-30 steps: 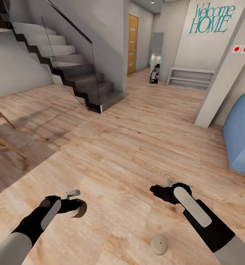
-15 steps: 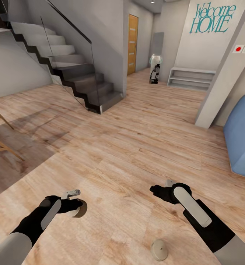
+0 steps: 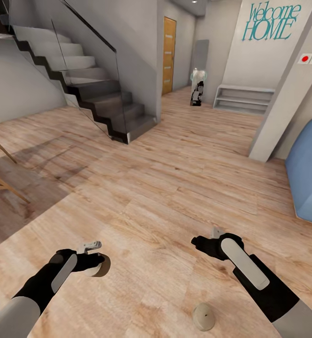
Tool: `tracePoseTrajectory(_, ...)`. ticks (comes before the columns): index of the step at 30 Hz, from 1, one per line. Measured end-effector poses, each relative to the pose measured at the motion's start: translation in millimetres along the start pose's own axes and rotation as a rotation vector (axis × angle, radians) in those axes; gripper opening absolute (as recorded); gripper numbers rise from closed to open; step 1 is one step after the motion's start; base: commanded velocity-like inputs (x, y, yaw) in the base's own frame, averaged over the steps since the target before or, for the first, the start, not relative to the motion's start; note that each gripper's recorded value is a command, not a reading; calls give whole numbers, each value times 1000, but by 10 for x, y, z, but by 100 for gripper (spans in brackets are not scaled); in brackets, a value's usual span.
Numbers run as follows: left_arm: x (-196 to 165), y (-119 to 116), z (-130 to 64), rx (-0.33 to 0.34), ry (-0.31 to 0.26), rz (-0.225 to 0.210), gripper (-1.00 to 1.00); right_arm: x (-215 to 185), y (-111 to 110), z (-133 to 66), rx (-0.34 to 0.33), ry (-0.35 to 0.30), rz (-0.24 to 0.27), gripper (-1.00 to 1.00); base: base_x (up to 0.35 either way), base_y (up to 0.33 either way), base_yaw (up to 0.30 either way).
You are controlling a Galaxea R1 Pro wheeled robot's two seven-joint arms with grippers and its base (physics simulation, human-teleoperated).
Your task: Place each of the two pumpkins and all three candles from the living room inside a cabinet in the living room (use any cabinet), then make sure every cabinet is closed, and position the cauldron so it is next to a table in the living room.
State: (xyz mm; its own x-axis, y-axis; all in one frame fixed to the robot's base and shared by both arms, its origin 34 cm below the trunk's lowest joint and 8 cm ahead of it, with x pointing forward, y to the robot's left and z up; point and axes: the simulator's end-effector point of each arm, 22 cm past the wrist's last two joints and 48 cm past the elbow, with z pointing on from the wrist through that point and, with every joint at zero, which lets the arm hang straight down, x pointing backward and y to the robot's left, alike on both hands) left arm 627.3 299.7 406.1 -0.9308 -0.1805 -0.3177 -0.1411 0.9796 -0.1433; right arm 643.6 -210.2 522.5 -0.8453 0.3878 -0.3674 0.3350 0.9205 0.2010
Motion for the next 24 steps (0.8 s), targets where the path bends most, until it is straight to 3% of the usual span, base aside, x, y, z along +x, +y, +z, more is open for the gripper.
tracePoseTrajectory(6, 63, 23, 110, 0, 0, -1, -100, 69, -120, 94, 42, 0, -7, 100, 0, 0, 0)
tracePoseTrajectory(12, 125, 42, 220, 1, -1, 0, -100, 194, -469, 212, 176, 20, -5, 100, 0, 0, 0)
tracePoseTrajectory(17, 180, 58, 312, 2, -2, -1, -100, 516, -842, 502, 284, 99, 7, 100, 0, 0, 0)
tracePoseTrajectory(21, 182, 110, 339, 2, -4, 5, -100, 722, -799, 639, 289, 135, 10, 100, 0, 0, 0)
tracePoseTrajectory(23, 165, 184, 289, 2, -24, 20, -100, 786, -771, 689, 284, 143, 11, 100, 0, 0, 0)
tracePoseTrajectory(24, 116, 132, 159, 27, -70, 44, -100, 821, -746, 714, 279, 147, 11, 100, 0, 0, 0)
